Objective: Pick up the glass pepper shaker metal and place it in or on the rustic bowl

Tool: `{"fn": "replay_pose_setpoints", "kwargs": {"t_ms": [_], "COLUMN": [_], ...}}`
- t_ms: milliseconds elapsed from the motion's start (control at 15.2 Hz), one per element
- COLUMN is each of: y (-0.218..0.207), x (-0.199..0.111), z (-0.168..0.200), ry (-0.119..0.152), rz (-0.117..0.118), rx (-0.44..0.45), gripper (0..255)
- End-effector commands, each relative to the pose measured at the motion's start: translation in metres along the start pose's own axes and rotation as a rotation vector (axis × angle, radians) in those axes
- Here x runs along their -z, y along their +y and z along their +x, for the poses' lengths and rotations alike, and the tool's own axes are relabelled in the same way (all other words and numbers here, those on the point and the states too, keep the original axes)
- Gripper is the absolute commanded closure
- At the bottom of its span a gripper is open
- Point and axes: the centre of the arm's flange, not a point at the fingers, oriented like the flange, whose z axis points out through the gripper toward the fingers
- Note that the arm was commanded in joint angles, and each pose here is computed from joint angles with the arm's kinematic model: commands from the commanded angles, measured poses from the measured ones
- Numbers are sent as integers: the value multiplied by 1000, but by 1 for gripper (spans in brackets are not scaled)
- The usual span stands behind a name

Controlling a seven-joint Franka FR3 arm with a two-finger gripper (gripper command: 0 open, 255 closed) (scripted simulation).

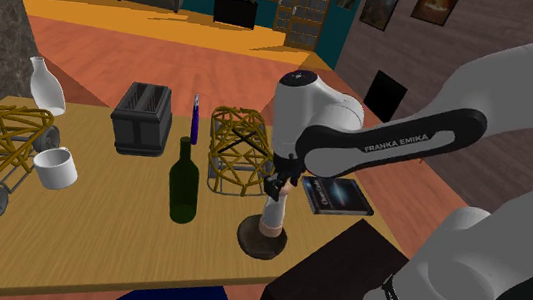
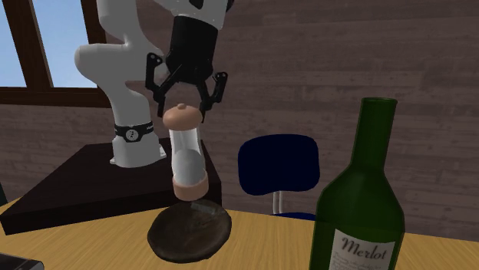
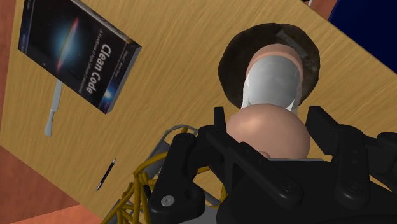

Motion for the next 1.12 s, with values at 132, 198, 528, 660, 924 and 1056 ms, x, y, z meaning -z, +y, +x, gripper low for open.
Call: {"fn": "replay_pose_setpoints", "kwargs": {"t_ms": [132,198,528,660,924,1056], "y": [-5,-6,-12,-14,-14,-14], "x": [-20,-25,-51,-58,-58,-58], "z": [0,0,1,2,2,2], "ry": [1,1,1,1,1,1], "rz": [0,0,0,0,0,0], "rx": [0,0,0,0,0,0], "gripper": [255,255,255,255,255,255]}}
